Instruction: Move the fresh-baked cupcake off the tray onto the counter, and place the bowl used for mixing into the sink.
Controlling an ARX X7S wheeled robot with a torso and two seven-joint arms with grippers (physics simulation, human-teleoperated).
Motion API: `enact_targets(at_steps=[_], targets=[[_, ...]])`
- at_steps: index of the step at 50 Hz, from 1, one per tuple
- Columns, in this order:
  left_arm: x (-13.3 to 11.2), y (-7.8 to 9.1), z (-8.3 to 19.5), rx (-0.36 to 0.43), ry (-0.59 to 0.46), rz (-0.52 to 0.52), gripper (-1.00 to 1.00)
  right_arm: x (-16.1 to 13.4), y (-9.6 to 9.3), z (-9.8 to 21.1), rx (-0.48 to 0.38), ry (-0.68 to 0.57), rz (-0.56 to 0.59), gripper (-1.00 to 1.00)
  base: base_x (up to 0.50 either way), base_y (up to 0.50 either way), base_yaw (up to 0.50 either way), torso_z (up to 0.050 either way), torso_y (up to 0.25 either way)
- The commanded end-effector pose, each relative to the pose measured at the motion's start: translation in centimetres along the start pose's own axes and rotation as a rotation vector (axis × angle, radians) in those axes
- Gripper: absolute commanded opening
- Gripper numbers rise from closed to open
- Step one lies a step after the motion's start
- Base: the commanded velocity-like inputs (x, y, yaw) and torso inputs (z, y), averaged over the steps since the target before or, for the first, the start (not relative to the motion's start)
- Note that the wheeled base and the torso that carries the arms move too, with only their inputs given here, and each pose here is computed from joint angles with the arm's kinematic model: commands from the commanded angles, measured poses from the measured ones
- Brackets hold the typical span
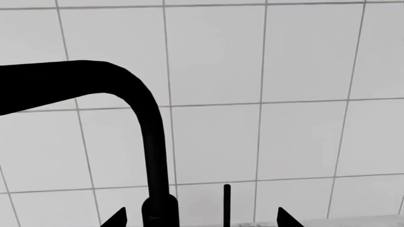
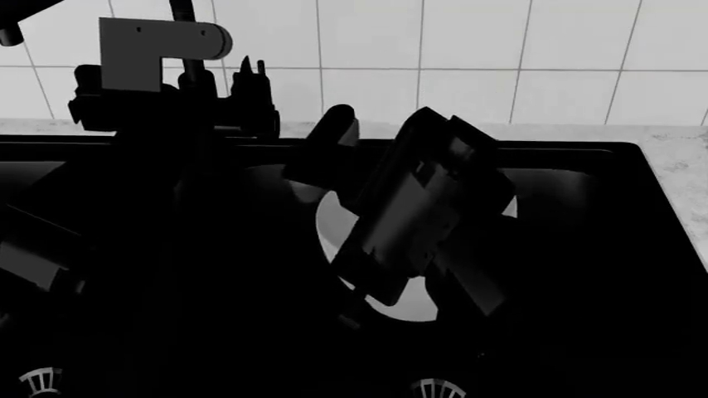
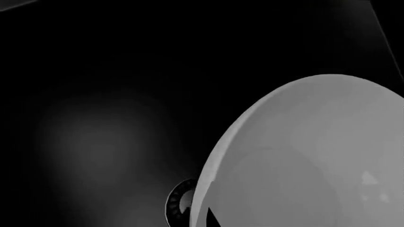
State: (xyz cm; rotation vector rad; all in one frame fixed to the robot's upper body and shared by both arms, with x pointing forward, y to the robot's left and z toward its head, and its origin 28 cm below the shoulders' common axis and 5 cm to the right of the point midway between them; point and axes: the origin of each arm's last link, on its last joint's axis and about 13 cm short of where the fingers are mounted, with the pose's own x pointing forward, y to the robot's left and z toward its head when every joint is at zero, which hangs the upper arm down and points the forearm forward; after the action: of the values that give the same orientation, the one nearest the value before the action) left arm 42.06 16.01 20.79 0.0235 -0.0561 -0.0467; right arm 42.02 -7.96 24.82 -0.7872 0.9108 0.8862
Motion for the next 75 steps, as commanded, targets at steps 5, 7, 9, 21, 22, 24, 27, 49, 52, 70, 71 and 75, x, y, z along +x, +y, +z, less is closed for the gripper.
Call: enact_targets(at_steps=[5, 7, 9, 21, 22, 24, 27, 49, 52, 70, 71, 75], targets=[[-0.2, 0.0, -0.2, 0.002, 0.006, 0.0, 1.0, 2.1, 0.5, -0.6, -0.018, -0.027, 0.059, -1.0, 0.0, 0.0, 0.0, 0.002, 0.0], [-0.2, 0.0, -0.2, 0.002, 0.006, -0.001, 1.0, 2.3, 0.5, -0.7, -0.021, -0.027, 0.069, -1.0, 0.0, 0.0, 0.0, 0.0, 0.0], [-0.2, 0.0, -0.2, 0.003, 0.007, -0.001, 1.0, 2.5, 0.6, -0.8, -0.02, -0.029, 0.075, -1.0, 0.0, 0.0, 0.0, 0.0, 0.0], [-0.3, 0.0, -0.3, 0.006, 0.006, -0.004, 1.0, 3.7, 1.1, -1.4, -0.014, -0.019, 0.12, -1.0, 0.0, 0.0, 0.0, 0.0, 0.0], [-0.3, 0.0, -0.3, 0.006, 0.007, -0.004, 1.0, 3.8, 1.1, -1.4, -0.016, -0.013, 0.124, -1.0, 0.0, 0.0, 0.0, 0.0, 0.0], [-0.2, 0.0, -0.2, 0.007, 0.007, -0.005, 1.0, 3.9, 1.2, -1.6, -0.013, -0.006, 0.125, -1.0, 0.0, 0.0, 0.0, 0.0, 0.0], [-0.2, -0.1, -0.2, 0.007, 0.007, -0.005, 1.0, 4.2, 1.3, -1.7, -0.011, -0.001, 0.139, -1.0, 0.0, 0.0, 0.0, 0.0, 0.0], [-0.3, -0.1, -0.3, 0.012, 0.006, -0.008, 1.0, 5.9, 2.0, -2.8, 0.005, 0.001, 0.204, -1.0, 0.0, 0.0, 0.0, 0.0, 0.0], [-0.3, -0.1, -0.3, 0.014, 0.006, -0.009, 1.0, 6.3, 2.1, -3.0, 0.004, 0.0, 0.216, -1.0, 0.0, 0.0, 0.0, 0.0, 0.0], [-0.3, -0.1, -0.3, 0.016, 0.007, -0.008, 1.0, 7.9, 2.8, -3.9, 0.007, -0.011, 0.301, -1.0, 0.0, 0.0, 0.0, 0.0, 0.0], [-0.3, -0.1, -0.3, 0.016, 0.007, -0.01, 1.0, 8.0, 2.8, -3.9, 0.008, -0.01, 0.307, -1.0, 0.0, 0.0, 0.0, 0.0, 0.0], [-0.3, -0.1, -0.4, 0.016, 0.008, -0.011, 1.0, 8.6, 3.0, -4.6, 0.036, -0.029, 0.33, -1.0, 0.0, 0.0, 0.0, 0.0, 0.0]])
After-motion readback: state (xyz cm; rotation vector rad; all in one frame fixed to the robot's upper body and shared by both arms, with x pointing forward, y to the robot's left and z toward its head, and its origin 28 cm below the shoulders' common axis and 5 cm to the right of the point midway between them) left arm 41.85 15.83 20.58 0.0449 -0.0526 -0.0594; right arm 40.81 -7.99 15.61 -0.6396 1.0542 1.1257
